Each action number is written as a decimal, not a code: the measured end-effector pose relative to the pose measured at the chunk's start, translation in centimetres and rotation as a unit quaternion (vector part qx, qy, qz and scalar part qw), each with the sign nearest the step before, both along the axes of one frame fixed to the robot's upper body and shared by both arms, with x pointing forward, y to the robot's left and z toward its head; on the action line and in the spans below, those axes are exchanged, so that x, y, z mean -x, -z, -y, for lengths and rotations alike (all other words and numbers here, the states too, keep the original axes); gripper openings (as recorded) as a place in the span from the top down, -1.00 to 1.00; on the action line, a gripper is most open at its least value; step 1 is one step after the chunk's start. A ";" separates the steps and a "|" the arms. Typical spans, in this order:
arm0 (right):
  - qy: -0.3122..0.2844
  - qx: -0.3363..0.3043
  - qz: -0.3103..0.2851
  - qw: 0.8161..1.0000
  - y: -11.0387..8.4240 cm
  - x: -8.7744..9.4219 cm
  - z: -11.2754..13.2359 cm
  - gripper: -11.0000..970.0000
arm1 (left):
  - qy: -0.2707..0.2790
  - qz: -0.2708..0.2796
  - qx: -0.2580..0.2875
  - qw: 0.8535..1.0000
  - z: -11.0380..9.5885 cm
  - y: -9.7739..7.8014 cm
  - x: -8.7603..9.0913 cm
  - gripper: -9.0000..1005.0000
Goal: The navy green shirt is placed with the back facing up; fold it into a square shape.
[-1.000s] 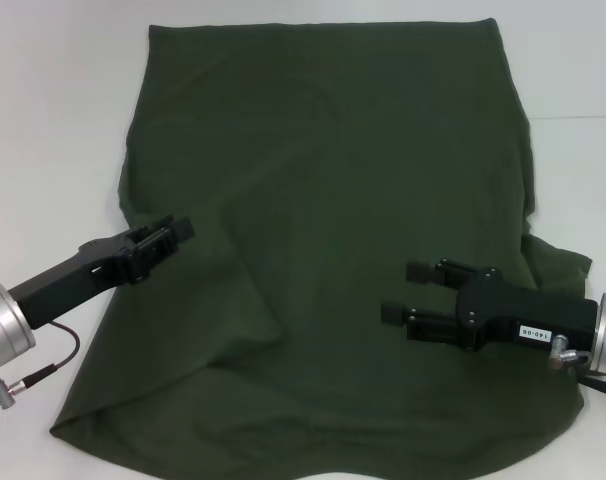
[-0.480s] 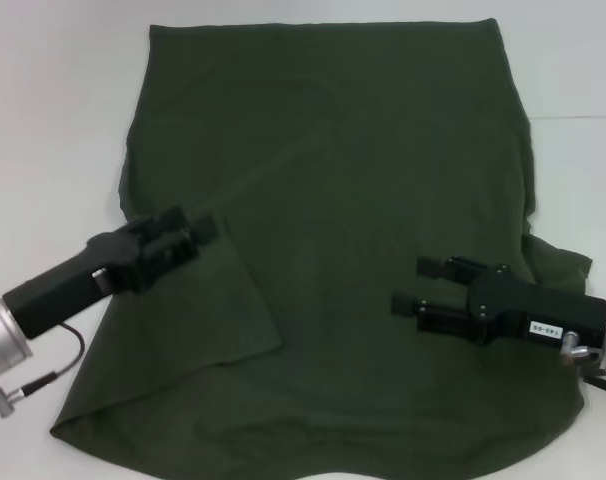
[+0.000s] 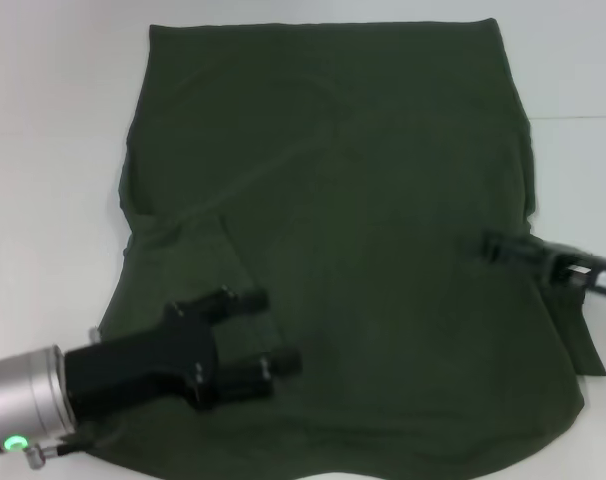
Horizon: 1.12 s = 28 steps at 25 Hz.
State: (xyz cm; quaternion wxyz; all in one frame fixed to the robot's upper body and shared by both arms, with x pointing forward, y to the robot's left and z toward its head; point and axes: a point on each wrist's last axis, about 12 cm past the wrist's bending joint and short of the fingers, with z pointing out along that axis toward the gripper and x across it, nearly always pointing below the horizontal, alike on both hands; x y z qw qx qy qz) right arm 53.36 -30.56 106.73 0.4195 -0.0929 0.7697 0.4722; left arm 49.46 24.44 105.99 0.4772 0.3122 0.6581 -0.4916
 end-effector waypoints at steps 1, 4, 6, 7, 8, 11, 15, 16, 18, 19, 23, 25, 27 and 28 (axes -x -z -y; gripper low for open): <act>0.014 -0.007 -0.014 1.000 -0.3 -0.1 0.7 -0.83 | 0.012 0.007 -0.004 1.000 0.3 0.1 0.2 -0.86; 0.058 -0.023 -0.055 0.997 -1.2 -0.3 3.0 -0.83 | 0.042 0.023 -0.016 0.999 0.9 0.2 0.6 -0.86; 0.082 -0.028 -0.078 0.993 -1.7 -0.4 4.3 -0.83 | 0.054 0.030 -0.022 0.998 1.2 0.3 0.7 -0.86; 0.093 -0.030 -0.089 0.991 -1.9 -0.4 4.9 -0.83 | 0.056 0.032 -0.023 0.998 1.2 0.4 0.8 -0.86; 0.103 -0.030 -0.098 0.989 -2.1 -0.4 5.5 -0.83 | 0.061 0.034 -0.026 0.997 1.3 0.4 0.8 -0.86; 0.126 -0.027 -0.125 0.984 -2.6 -0.4 7.0 -0.83 | 0.070 0.039 -0.031 0.996 1.5 0.5 0.9 -0.86; 0.148 -0.012 -0.164 0.975 -2.5 -0.3 8.3 -0.83 | 0.079 0.043 -0.042 0.995 1.7 0.7 1.1 -0.86; 0.152 -0.009 -0.170 0.974 -2.4 -0.3 8.5 -0.83 | 0.081 0.044 -0.045 0.995 1.7 0.8 1.1 -0.86; 0.162 -0.001 -0.179 0.970 -2.2 -0.4 8.7 -0.83 | 0.081 0.044 -0.047 0.995 1.7 0.9 1.2 -0.86; 0.169 0.007 -0.187 0.968 -1.9 -0.3 8.9 -0.83 | 0.081 0.042 -0.047 0.995 1.7 1.0 1.2 -0.86; 0.172 0.012 -0.198 0.965 -1.2 -0.2 8.6 -0.83 | 0.076 0.036 -0.047 0.995 1.8 1.2 1.3 -0.86; 0.172 0.009 -0.205 0.964 -0.7 0.0 8.3 -0.83 | 0.076 0.035 -0.047 0.995 1.9 1.3 1.3 -0.86; 0.170 0.006 -0.211 0.963 -0.2 0.3 8.1 -0.83 | 0.076 0.034 -0.048 0.995 1.8 1.3 1.3 -0.86; 0.170 0.006 -0.214 0.962 0.1 0.4 7.9 -0.83 | 0.076 0.034 -0.049 0.995 1.8 1.3 1.3 -0.86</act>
